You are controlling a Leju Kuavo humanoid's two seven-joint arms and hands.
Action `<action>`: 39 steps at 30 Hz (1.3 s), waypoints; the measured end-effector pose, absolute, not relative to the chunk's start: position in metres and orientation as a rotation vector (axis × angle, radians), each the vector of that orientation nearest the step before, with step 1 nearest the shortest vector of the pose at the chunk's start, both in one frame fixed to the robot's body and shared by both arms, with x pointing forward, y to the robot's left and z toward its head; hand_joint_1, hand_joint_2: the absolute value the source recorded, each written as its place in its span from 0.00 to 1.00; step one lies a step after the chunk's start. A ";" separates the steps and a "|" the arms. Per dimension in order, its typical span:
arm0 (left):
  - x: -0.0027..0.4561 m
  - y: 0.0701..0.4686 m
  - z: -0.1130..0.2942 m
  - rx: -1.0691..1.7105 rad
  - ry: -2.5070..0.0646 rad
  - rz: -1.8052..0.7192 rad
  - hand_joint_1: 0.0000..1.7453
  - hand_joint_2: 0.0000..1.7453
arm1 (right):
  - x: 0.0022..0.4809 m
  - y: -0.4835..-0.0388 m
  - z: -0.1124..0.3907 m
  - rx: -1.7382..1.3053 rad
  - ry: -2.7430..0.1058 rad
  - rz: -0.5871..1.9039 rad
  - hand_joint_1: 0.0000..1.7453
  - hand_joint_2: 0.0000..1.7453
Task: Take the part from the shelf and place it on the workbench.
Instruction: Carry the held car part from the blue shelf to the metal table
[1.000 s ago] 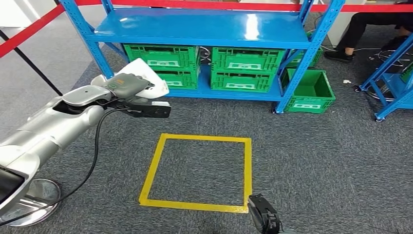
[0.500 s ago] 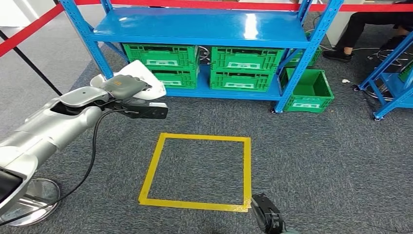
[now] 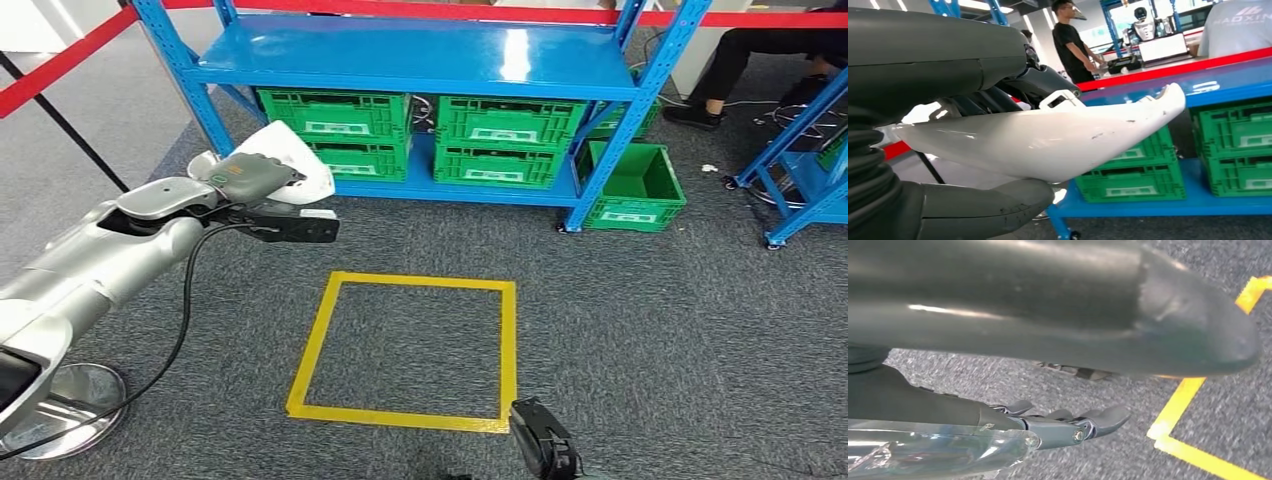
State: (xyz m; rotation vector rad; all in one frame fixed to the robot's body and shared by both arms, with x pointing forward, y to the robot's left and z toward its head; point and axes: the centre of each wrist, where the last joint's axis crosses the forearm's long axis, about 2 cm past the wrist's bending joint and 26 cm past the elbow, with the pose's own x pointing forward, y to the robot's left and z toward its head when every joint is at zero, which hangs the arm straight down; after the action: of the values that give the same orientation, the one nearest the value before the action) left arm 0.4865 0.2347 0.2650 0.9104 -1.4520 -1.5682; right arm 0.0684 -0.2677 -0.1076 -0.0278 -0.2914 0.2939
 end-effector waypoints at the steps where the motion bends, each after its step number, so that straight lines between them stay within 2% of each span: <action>1: 0.486 0.235 0.263 0.907 -1.449 -1.570 1.00 1.00 | 0.068 -0.268 -0.108 -0.028 -0.291 0.294 0.00 0.00; 39: 0.485 0.235 0.259 0.897 -1.444 -1.569 1.00 1.00 | 0.069 -0.268 -0.108 -0.025 -0.285 0.299 0.00 0.00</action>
State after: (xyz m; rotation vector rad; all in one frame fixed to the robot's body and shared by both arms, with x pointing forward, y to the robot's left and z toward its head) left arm 0.4846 0.2353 0.2590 0.8966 -1.4436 -1.5690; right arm 0.0686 -0.2677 -0.1076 -0.0249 -0.2853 0.2989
